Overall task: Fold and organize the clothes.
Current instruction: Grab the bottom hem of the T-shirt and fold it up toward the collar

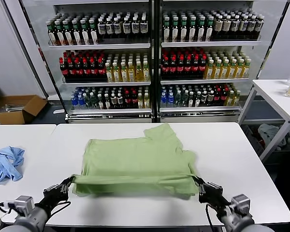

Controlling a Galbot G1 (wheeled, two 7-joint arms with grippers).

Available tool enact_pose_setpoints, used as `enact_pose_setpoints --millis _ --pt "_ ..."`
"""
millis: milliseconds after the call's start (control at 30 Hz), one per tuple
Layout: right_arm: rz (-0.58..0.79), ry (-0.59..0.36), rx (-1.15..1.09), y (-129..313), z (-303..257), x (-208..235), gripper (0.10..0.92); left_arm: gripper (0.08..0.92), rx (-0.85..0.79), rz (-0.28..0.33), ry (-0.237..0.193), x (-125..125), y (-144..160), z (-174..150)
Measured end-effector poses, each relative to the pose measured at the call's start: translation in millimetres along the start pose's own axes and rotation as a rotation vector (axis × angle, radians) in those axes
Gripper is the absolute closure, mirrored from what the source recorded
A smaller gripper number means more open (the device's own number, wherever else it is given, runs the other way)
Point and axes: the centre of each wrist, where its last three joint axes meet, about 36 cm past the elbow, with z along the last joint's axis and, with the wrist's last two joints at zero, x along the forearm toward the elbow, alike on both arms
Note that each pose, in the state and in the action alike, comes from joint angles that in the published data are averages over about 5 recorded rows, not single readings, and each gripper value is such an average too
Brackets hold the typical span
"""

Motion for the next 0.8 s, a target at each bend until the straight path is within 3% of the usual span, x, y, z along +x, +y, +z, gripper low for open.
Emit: enact_pose_setpoints --millis 200,600,800 --pt "0.015 -0.013 0.036 -6.2 -3.9 -23.0 0.917 0.918 0.009 0.014 -0.017 -30.2 1.9 2.8" --pt "0.031 0.002 0.083 -8.0 5.3 -56.7 0.915 0.918 -0.012 0.014 -0.011 -72.0 9.2 4.0" --pt "0.047 0.022 0.096 -6.7 14.6 -67.7 0.8 0.848 -0.025 -0.009 -0.018 -88.8 10.9 7.6"
